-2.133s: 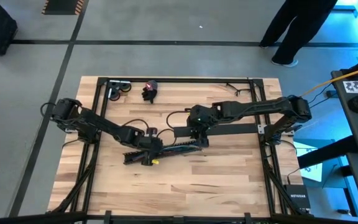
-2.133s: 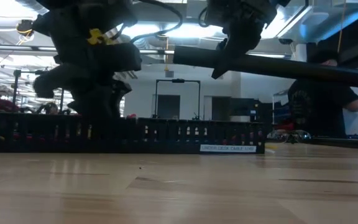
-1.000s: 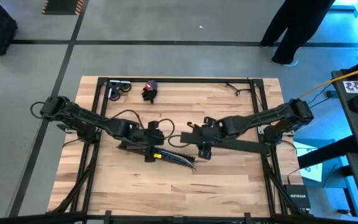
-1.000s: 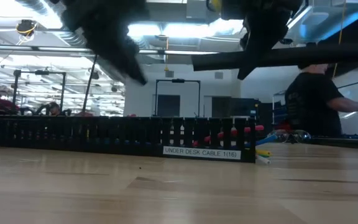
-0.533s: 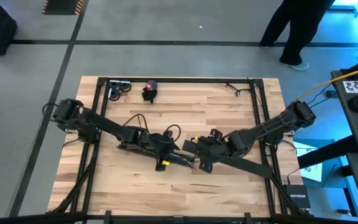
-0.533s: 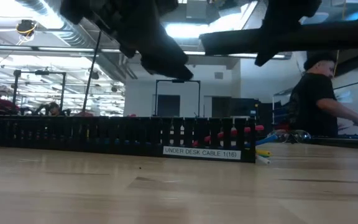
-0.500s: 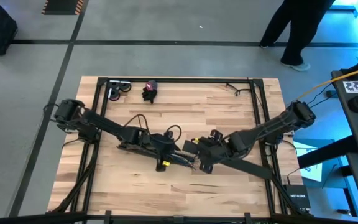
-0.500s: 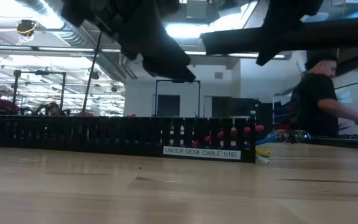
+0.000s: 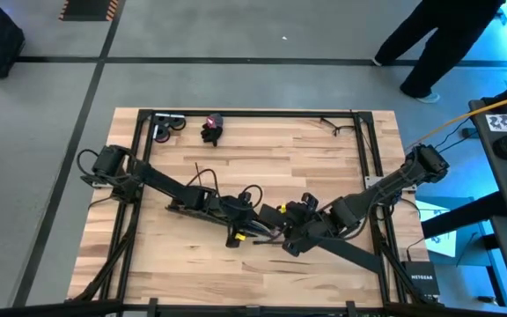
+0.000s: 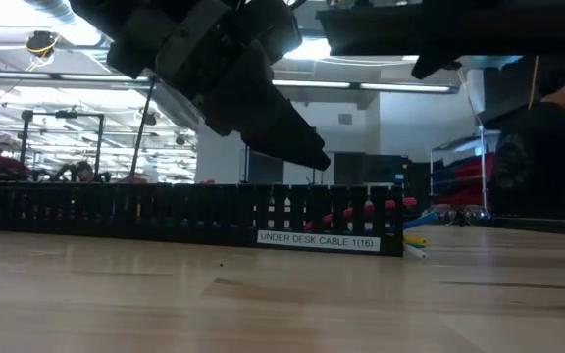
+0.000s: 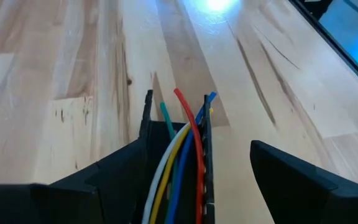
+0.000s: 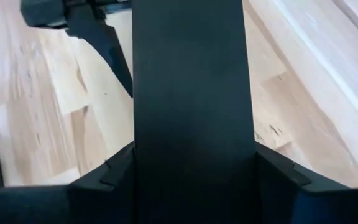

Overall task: Ziptie cables
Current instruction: Close the black cable duct

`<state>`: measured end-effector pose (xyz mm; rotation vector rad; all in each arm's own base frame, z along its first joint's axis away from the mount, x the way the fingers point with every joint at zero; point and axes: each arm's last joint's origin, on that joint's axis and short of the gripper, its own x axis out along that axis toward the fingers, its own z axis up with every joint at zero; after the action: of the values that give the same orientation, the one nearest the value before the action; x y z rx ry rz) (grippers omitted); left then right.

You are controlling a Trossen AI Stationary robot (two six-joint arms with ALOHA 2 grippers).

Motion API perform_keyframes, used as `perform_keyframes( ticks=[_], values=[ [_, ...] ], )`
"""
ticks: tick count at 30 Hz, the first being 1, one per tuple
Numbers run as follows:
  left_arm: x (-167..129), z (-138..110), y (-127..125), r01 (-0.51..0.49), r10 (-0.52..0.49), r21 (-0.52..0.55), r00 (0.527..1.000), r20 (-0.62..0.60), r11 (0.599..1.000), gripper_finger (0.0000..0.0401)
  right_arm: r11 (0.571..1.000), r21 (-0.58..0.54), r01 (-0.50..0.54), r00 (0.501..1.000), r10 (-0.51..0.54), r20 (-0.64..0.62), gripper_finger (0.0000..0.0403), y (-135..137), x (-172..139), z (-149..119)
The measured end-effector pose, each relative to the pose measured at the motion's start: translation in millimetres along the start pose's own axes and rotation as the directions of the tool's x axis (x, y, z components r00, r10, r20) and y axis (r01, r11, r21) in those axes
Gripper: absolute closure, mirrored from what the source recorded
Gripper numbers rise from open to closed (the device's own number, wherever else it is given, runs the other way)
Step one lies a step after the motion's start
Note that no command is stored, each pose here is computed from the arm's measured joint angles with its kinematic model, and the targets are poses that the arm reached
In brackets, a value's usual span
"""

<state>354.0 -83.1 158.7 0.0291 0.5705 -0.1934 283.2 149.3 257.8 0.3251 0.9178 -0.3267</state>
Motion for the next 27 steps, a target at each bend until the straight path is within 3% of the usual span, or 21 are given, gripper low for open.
perform_keyframes(
  ticks=[15,22,27],
  values=[
    [-3.4,2.9,-9.0,0.021,-0.021,-0.012,1.0,0.012,1.0,0.012,0.999,-0.035,-0.004,1.0,0.004,0.001,0.0183,17.4,18.8,-13.1],
    [-40.3,28.3,-9.2,0.033,-0.023,-0.195,0.998,0.052,0.98,0.0132,0.999,-0.04,-0.003,1.0,0.004,0.013,0.0183,17.7,18.9,-12.3],
    [-71.2,49.7,-7.2,0.039,0.015,-0.358,0.989,0.145,0.933,0.0146,0.994,-0.109,0.022,0.999,-0.017,0.039,0.0183,16.8,19.1,-11.3]
  ],
)
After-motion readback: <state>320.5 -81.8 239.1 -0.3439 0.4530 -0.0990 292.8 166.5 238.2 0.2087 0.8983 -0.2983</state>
